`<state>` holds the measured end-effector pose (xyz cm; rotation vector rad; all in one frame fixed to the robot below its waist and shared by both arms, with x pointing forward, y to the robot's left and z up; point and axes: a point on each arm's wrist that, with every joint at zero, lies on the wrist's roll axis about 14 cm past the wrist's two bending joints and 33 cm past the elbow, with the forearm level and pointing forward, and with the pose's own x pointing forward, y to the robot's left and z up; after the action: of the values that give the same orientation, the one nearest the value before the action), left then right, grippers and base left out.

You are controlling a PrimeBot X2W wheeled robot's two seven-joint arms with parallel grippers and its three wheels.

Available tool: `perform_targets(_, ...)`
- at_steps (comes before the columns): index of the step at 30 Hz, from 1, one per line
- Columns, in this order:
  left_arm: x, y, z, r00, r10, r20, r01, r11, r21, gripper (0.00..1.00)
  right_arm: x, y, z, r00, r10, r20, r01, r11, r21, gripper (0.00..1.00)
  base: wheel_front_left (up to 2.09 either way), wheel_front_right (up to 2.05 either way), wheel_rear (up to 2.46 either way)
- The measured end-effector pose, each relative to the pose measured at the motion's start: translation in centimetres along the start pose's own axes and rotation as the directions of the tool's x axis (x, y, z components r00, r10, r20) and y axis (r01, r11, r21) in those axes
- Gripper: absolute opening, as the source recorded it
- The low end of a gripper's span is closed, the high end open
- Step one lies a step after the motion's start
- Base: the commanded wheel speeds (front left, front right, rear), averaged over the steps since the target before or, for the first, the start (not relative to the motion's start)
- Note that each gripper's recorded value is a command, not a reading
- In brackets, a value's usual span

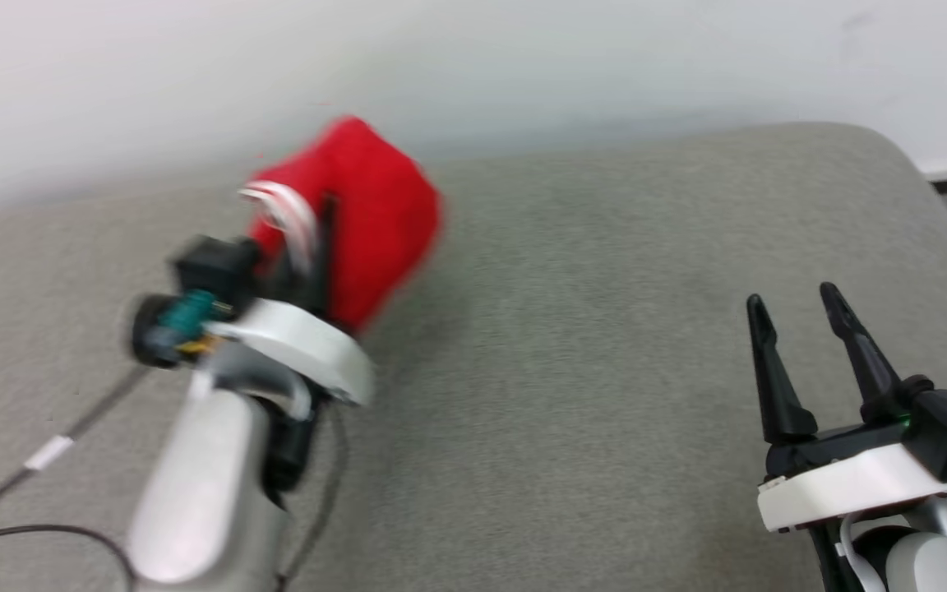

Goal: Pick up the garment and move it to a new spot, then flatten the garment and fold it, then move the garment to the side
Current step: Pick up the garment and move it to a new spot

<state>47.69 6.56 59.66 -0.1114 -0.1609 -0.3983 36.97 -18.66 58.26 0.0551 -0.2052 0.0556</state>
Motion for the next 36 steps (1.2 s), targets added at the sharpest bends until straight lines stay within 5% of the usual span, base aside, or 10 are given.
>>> perform_targets(5, -0.2, -7.9, -4.4, 0.974, -0.203, -0.101, 0.193, 0.976, -0.099, 0.0, -0.9, -1.8, -0.5, 0.998, -0.058, -0.021, 0.058, 0.998, -0.003, 1.0, 0.0, 0.0, 0.0)
perform_targets(12, -3.5, -13.0, -12.9, 0.884, -0.346, -0.315, 0.292, 0.934, -0.207, 0.0, -0.6, -2.8, -2.9, 0.993, -0.087, -0.08, 0.087, 0.996, 0.003, 1.0, 0.0, 0.0, 0.0)
perform_targets(14, -4.7, -13.6, -15.0, 0.851, -0.366, -0.375, 0.3, 0.927, -0.226, 0.44, -0.3, -2.7, -3.2, 0.993, -0.084, -0.086, 0.085, 0.996, 0.004, 1.0, 0.0, 0.0, 0.0)
perform_targets(15, -5.2, -13.9, -15.6, 0.841, -0.374, -0.391, 0.307, 0.925, -0.225, 1.0, -0.2, -2.6, -3.5, 0.992, -0.081, -0.091, 0.082, 0.997, 0.005, 1.0, 0.0, 0.0, 0.0)
perform_targets(18, -5.7, -14.2, -15.6, 0.842, -0.388, -0.374, 0.325, 0.92, -0.221, 1.0, 0.3, -2.1, -3.7, 0.994, -0.063, -0.093, 0.065, 0.998, 0.013, 1.0, 0.0, 0.0, 0.0)
perform_targets(26, -4.3, -12.3, -9.1, 0.947, -0.292, -0.133, 0.27, 0.949, -0.163, 1.0, 0.5, -0.9, -3.3, 0.996, -0.025, -0.082, 0.026, 1.0, 0.015, 1.0, 0.0, 0.0, 0.0)
perform_targets(31, -4.4, -7.7, -6.3, 0.993, -0.103, -0.064, 0.095, 0.988, -0.123, 1.0, 0.1, -0.3, -2.9, 0.996, -0.009, -0.084, 0.01, 1.0, 0.015, 1.0, 0.0, 0.0, 0.0)
perform_targets(36, -6.4, -1.4, -5.0, 0.994, 0.099, -0.042, -0.102, 0.993, -0.064, 1.0, -0.4, 0.0, -2.6, 0.996, 0.0, -0.085, 0.001, 1.0, 0.016, 1.0, 0.0, 0.0, 0.0)
